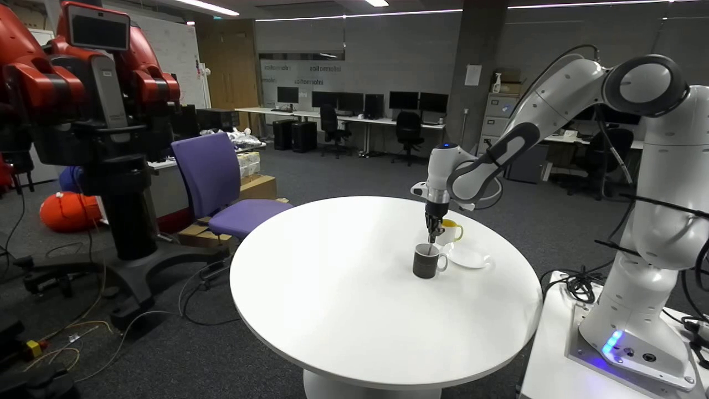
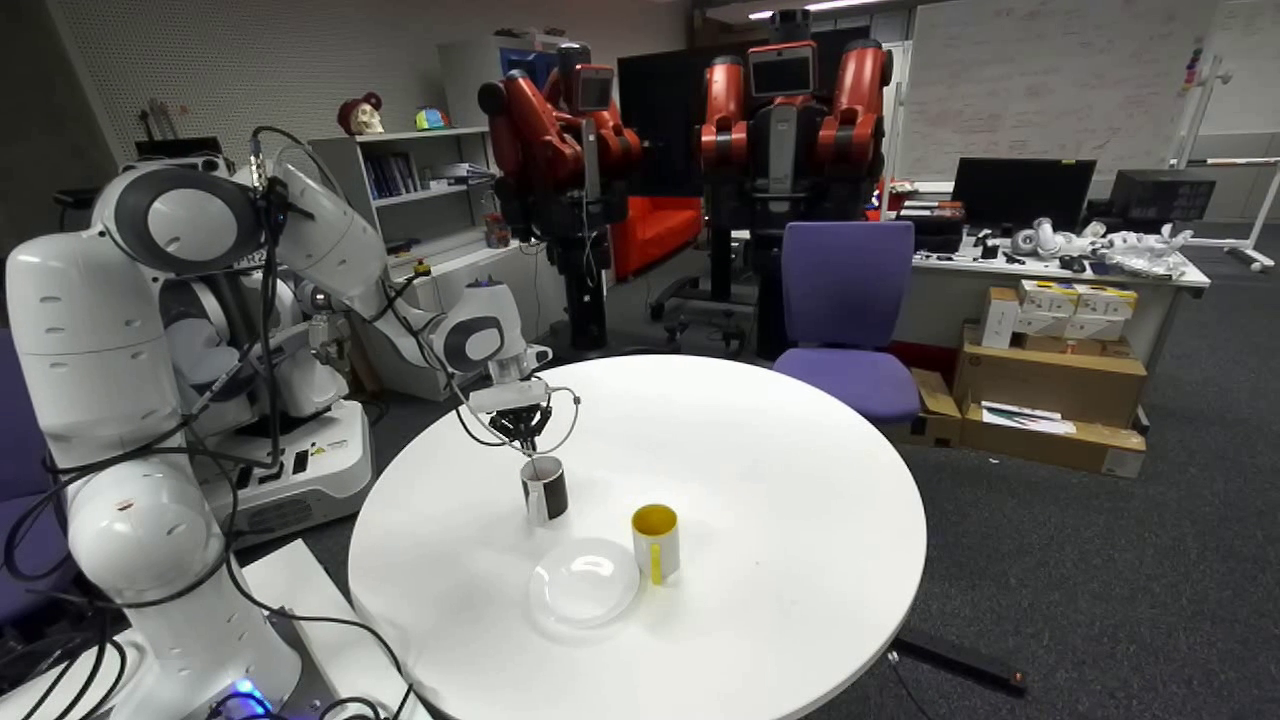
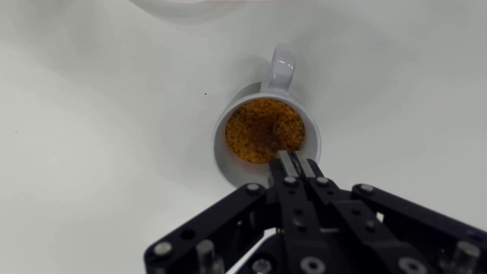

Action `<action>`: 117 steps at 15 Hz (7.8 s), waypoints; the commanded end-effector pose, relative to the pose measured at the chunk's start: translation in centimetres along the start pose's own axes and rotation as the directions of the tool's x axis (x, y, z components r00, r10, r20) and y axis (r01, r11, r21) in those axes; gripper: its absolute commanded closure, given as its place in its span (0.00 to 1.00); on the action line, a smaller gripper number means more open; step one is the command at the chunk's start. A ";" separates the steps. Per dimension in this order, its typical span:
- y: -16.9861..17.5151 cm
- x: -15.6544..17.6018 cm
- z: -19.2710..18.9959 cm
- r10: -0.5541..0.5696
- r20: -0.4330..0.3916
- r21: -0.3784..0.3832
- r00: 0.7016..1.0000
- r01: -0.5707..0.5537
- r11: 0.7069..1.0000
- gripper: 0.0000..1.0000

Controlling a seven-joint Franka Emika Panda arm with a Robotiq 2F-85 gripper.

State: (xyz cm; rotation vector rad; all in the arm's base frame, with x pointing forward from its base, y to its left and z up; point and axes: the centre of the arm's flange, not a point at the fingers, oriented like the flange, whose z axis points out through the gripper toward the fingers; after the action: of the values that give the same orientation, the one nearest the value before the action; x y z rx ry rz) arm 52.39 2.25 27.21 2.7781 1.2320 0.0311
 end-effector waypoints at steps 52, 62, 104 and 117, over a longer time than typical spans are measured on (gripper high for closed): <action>1.0 0.2 -0.7 0.024 0.036 0.048 0.999 -0.026 0.999 0.99; 2.7 -1.4 0.7 0.024 0.060 0.013 0.998 -0.025 1.000 0.99; 2.3 -0.5 -1.4 0.017 0.026 0.024 1.000 -0.018 1.000 0.99; 2.7 0.3 -1.0 0.011 0.031 0.003 0.999 -0.011 1.000 0.99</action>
State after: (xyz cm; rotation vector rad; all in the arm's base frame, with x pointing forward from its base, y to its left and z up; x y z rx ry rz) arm 54.33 1.71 28.00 2.7874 1.2152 -0.0033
